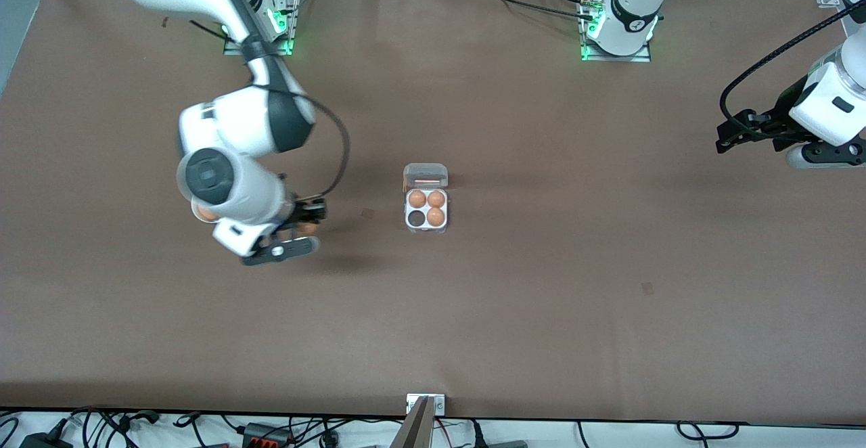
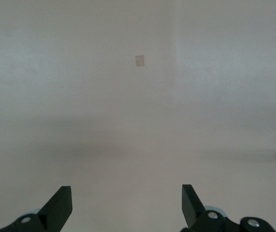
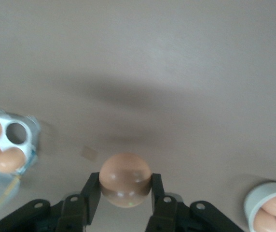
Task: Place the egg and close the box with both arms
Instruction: 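Carry the egg with the right gripper over the clear egg box, then lower the egg into the empty slot and open the right gripper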
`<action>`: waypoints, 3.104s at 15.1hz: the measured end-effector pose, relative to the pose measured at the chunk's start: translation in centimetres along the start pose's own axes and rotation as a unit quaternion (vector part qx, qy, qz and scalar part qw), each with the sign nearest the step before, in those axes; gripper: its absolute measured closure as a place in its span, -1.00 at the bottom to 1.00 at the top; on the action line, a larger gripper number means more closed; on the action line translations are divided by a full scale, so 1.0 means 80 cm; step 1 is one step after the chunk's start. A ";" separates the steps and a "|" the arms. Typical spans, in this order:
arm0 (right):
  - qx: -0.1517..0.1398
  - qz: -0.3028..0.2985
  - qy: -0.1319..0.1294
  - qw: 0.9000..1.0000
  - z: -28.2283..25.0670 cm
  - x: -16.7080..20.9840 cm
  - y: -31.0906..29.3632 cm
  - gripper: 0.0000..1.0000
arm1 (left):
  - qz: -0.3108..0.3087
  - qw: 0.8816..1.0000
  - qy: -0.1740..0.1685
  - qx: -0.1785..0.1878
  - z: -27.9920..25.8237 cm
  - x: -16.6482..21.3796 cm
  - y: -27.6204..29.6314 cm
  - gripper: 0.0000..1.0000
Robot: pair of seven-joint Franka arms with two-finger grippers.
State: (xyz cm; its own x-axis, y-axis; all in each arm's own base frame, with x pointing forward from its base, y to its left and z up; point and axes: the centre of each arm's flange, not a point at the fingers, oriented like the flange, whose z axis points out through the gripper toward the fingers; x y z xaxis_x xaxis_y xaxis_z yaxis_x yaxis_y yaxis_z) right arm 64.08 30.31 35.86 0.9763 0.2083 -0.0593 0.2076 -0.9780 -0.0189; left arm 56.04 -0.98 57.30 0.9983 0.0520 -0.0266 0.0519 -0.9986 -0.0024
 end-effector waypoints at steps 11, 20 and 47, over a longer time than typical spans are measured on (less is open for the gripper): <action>0.023 0.105 0.071 0.992 0.096 -0.018 -0.179 0.07 | 0.000 1.000 0.000 0.000 0.000 0.000 0.000 -1.00; 0.032 0.116 0.070 0.990 0.147 -0.028 -0.210 0.07 | 0.000 1.000 0.000 0.000 0.000 0.000 0.000 -1.00; 0.035 0.115 0.055 0.991 0.159 -0.035 -0.224 -1.00 | 0.000 1.000 -0.005 0.000 0.003 0.000 0.000 -1.00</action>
State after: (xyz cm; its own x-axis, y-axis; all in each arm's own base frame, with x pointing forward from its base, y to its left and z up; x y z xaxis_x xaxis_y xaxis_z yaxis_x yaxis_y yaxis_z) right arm 56.85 47.35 23.64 0.9989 -0.0257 0.0387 -0.0223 -0.9960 -0.0863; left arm 56.02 -1.01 57.02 0.9980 0.0512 -0.0370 0.0511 -0.9987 -0.0028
